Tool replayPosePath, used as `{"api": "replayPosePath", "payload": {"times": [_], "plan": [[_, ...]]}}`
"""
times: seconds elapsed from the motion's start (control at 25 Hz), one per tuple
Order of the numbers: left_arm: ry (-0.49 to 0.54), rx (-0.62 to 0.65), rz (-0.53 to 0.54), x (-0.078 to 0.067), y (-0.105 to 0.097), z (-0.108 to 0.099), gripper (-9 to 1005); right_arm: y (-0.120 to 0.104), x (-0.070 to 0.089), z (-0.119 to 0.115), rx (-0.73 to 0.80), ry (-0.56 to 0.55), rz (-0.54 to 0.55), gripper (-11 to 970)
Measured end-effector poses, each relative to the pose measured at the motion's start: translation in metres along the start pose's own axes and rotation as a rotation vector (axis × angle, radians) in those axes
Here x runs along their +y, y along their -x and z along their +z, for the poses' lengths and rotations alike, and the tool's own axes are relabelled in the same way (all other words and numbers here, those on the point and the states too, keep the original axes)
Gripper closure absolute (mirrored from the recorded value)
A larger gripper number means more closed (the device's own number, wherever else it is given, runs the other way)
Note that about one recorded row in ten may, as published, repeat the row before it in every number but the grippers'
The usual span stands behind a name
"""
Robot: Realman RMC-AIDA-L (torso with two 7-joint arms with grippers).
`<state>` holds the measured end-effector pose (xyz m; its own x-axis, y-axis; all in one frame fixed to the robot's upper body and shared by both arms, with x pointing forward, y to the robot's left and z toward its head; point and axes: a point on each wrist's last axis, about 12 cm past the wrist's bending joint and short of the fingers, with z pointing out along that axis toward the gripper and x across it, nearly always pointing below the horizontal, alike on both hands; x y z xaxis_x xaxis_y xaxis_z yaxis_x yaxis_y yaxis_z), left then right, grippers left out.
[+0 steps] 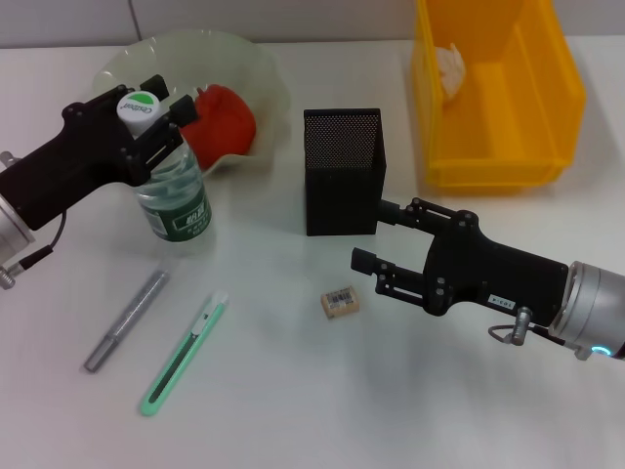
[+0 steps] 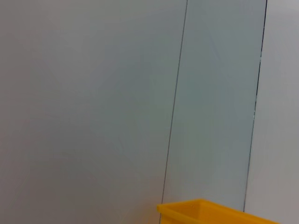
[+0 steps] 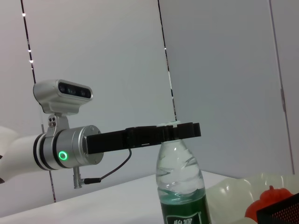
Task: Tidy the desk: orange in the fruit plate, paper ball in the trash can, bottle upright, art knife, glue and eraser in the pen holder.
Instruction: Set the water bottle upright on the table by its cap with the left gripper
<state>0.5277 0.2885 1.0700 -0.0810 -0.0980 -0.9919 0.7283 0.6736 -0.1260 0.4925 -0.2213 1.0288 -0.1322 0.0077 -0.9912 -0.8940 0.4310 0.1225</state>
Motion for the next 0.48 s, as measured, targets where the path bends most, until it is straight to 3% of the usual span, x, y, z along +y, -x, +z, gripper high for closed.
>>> {"api": "replayPosePath", "payload": {"times": [0.48], "plan": [[0.0,0.002,-0.001,-0.0003,-0.0004,0.0009,563,0.0019,-0.0024,0.0031,0.004,0.002,-0.009,282]]}}
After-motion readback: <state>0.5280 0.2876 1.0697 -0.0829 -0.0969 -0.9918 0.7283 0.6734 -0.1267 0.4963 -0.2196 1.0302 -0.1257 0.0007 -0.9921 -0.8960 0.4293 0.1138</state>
